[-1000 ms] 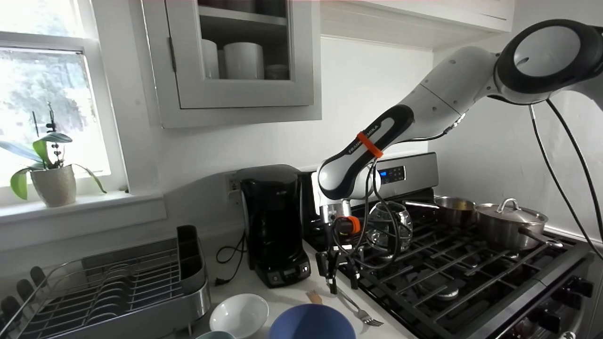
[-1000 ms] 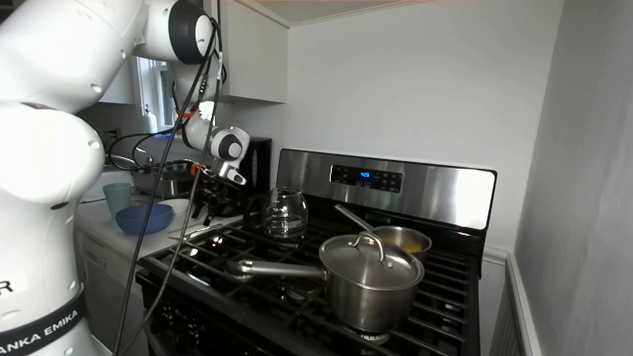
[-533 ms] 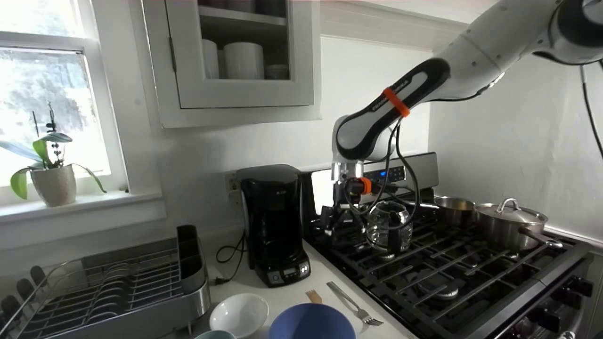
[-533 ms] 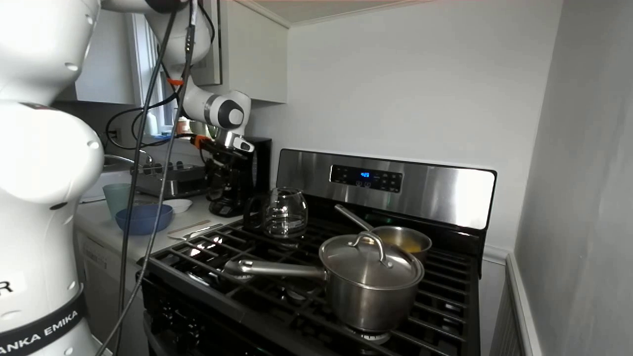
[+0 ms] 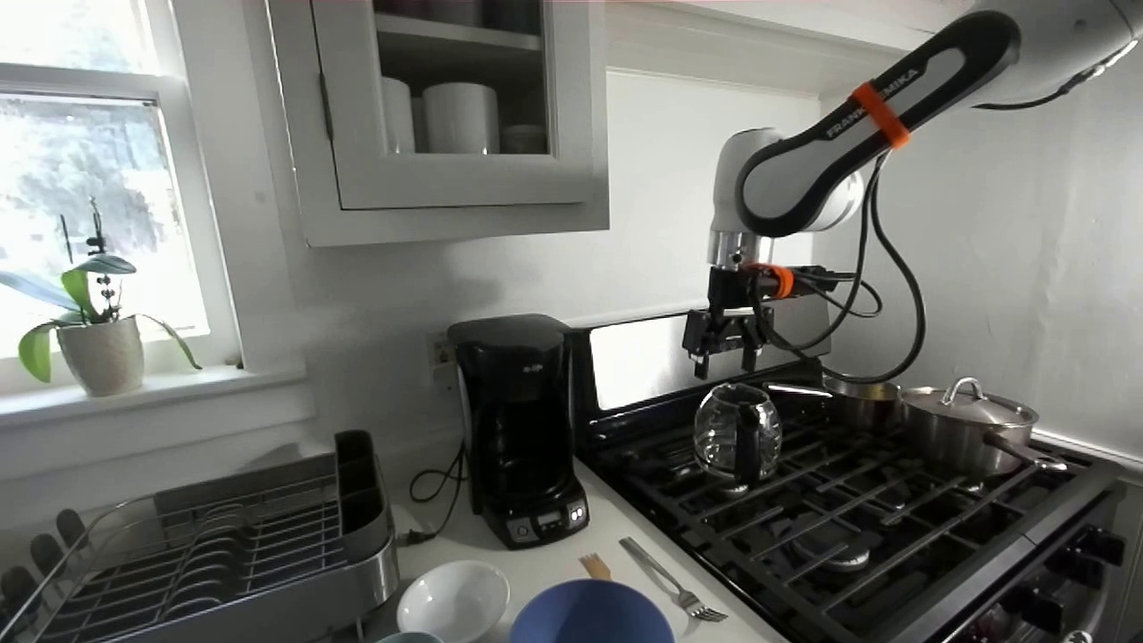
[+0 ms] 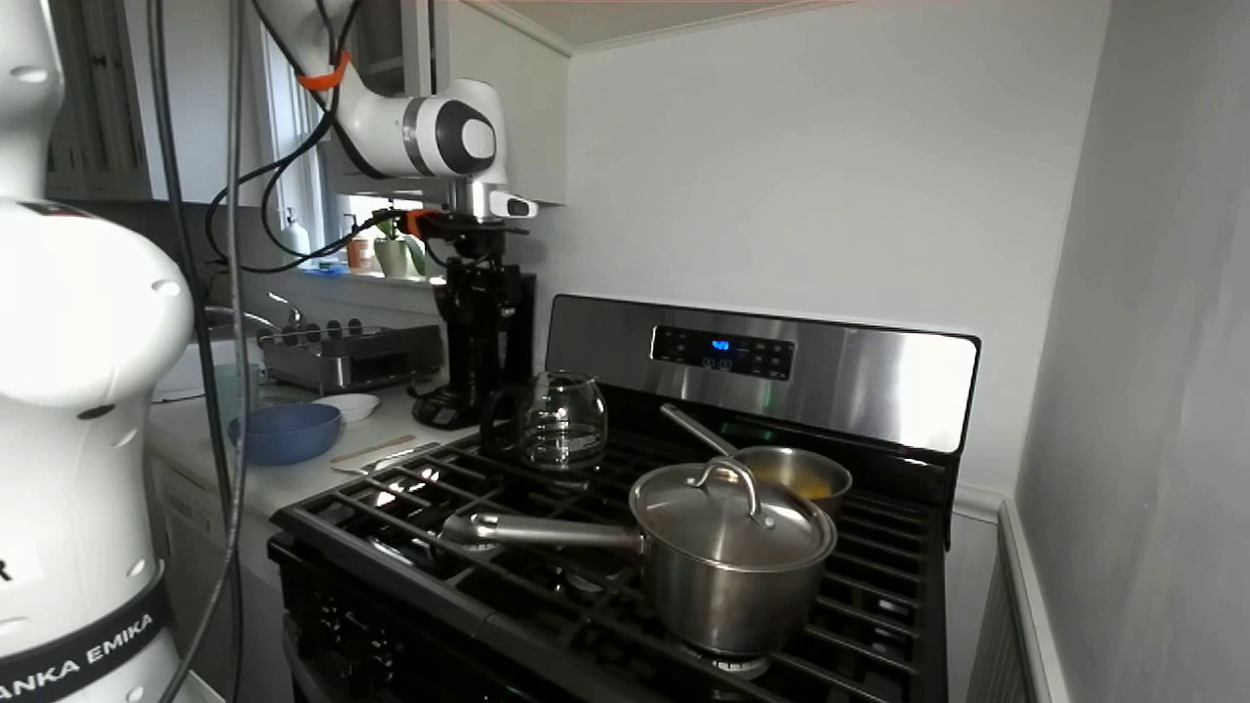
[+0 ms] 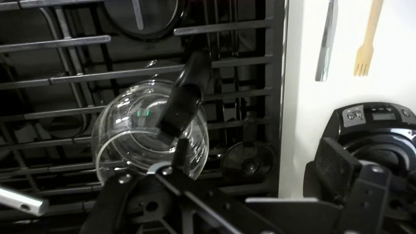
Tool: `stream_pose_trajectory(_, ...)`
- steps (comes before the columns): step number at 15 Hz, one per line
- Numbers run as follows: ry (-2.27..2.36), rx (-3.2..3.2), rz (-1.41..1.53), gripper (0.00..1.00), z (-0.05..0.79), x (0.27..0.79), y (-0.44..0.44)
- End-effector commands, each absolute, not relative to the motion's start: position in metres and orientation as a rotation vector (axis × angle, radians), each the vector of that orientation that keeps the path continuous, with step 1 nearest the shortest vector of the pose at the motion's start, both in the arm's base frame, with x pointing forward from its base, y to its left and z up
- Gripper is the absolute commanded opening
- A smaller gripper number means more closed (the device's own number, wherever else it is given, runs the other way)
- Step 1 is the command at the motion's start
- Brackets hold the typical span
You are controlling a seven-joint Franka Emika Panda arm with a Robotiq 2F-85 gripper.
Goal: Pick up the fork on the counter and use it to stir the contents of the pot on the top right stove plate
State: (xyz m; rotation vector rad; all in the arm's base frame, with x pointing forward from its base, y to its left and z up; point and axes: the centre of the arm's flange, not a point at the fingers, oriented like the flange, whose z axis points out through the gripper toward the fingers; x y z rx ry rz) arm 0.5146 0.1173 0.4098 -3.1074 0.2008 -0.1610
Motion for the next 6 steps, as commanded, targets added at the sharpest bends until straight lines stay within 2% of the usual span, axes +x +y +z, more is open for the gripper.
stream_pose_trajectory(1,0.214,-3.071,-0.364,1.0,0.464,0.467,0.097)
stream_pose_trajectory(3,0.18,-3.042,-0.363,1.0,0.484,0.455,0.094)
stream_pose_trajectory(4,0.215,-3.067,-0.339,1.0,0.469,0.482,0.101)
stream_pose_trajectory(6,0.195,-3.059,-0.373,1.0,0.484,0.469,0.099)
